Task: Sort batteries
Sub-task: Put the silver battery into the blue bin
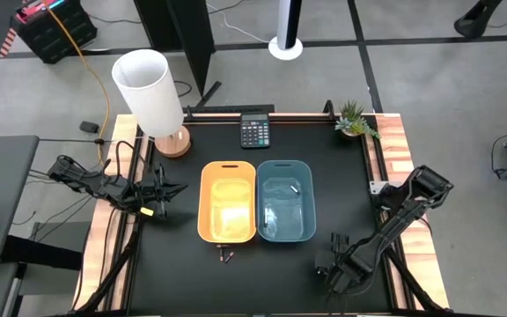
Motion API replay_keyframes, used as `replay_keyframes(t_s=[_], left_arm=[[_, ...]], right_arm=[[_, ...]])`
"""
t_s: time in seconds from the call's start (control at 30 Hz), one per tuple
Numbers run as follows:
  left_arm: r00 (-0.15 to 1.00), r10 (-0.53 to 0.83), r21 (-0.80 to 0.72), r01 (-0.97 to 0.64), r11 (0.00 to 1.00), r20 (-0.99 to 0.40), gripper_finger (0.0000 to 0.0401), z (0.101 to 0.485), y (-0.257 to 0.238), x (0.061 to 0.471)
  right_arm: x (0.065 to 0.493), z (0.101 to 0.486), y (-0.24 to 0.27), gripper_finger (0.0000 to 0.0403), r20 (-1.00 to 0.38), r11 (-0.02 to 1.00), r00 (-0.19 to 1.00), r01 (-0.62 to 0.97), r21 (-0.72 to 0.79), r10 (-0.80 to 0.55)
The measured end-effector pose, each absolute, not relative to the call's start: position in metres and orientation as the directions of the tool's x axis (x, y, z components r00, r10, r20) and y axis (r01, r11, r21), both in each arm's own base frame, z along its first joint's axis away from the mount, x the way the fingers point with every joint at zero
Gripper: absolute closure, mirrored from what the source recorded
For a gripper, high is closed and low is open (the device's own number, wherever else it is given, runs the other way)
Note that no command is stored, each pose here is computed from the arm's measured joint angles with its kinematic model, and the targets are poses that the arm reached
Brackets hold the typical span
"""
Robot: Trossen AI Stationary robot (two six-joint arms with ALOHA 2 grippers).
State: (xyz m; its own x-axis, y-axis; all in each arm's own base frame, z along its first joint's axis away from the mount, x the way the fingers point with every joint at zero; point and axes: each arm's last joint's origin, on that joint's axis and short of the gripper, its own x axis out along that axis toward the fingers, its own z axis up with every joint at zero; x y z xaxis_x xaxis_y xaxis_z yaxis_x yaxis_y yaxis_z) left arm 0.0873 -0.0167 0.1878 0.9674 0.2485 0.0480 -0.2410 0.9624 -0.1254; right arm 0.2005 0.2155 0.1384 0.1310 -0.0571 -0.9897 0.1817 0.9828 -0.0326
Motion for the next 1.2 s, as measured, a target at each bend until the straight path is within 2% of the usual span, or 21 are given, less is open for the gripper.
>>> replay_keyframes(t_s=[0.2, 0.4, 0.7, 0.93, 1.2], left_arm=[[0.967, 0.249, -0.125, -0.241, 0.962, 0.047, 0.0401, 0.188, -0.017, 0.087], [0.967, 0.249, -0.125, -0.241, 0.962, 0.047, 0.0401, 0.188, -0.017, 0.087], [0.967, 0.249, -0.125, -0.242, 0.962, 0.047, 0.0401, 0.188, -0.017, 0.087], [0.967, 0.249, -0.126, -0.241, 0.962, 0.047, 0.0401, 0.188, -0.017, 0.087], [0.967, 0.249, -0.127, -0.241, 0.962, 0.047, 0.0401, 0.188, -0.017, 0.087]], right_arm=[[0.203, 0.138, 0.216, 0.0348, -0.989, 0.982, 0.141, 0.188, -0.014, -0.041], [0.205, 0.138, 0.218, 0.0395, -0.987, 0.982, 0.159, 0.188, 0.014, -0.016], [0.204, 0.141, 0.221, 0.0400, -0.980, 0.978, 0.200, 0.205, 0.037, -0.005], [0.200, 0.161, 0.217, 0.0401, -0.962, 0.970, 0.273, 0.234, 0.068, 0.001], [0.196, 0.182, 0.213, 0.0401, -0.941, 0.975, 0.337, 0.194, 0.104, 0.034]])
